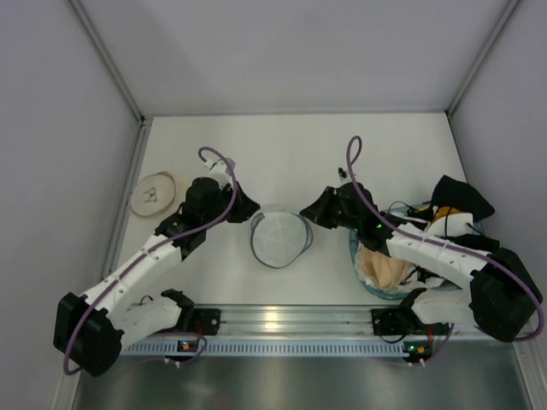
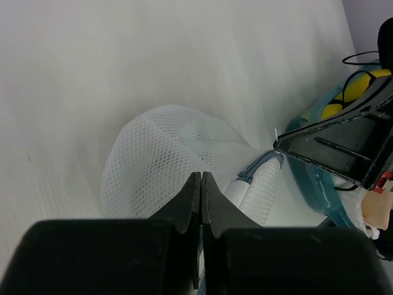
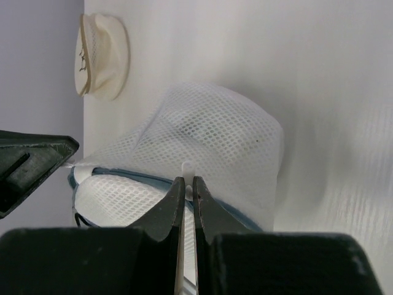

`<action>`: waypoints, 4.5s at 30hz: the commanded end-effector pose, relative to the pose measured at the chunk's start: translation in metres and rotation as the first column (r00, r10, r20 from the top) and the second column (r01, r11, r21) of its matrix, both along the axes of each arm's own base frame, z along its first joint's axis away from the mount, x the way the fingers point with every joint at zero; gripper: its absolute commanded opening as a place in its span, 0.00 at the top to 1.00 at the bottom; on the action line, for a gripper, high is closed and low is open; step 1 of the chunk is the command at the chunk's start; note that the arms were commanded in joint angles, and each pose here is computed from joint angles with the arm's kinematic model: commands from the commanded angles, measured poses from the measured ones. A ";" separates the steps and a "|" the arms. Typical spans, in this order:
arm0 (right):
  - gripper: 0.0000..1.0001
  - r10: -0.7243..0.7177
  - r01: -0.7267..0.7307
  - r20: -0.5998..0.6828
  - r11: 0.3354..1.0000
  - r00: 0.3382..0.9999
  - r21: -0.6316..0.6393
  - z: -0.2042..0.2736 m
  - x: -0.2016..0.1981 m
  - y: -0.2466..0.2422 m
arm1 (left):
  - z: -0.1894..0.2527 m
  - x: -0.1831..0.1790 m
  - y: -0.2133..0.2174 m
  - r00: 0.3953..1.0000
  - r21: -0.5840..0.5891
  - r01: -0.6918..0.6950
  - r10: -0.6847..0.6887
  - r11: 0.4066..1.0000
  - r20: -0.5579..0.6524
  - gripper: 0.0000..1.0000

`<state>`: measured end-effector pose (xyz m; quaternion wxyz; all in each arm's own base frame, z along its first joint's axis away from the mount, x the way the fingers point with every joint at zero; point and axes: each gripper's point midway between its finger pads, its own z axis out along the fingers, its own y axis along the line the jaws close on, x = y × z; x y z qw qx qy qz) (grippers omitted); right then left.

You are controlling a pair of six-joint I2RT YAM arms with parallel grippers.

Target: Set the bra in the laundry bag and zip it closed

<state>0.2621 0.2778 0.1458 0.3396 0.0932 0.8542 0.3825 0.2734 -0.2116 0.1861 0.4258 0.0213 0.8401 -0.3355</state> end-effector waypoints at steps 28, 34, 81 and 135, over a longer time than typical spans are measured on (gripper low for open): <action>1.00 0.301 -0.241 0.293 0.944 0.907 -0.224 0.043 0.006 0.009 | 0.085 -0.010 0.011 0.947 0.152 0.127 -0.166 0.980 0.277 0.11; 1.00 0.381 -0.294 0.371 0.917 0.847 -0.270 0.064 0.004 0.013 | 0.097 -0.005 -0.031 0.768 0.339 0.454 -0.555 0.824 0.321 0.11; 1.00 -0.037 0.125 0.241 0.925 0.970 -0.358 0.031 0.039 -0.069 | 0.056 0.007 -0.049 0.965 -0.105 0.205 -0.183 0.973 0.190 1.00; 0.41 0.035 -0.028 -0.006 0.879 0.999 0.475 0.064 -0.012 0.024 | 0.049 -0.051 -0.069 0.882 -0.028 0.349 -0.318 0.937 0.346 1.00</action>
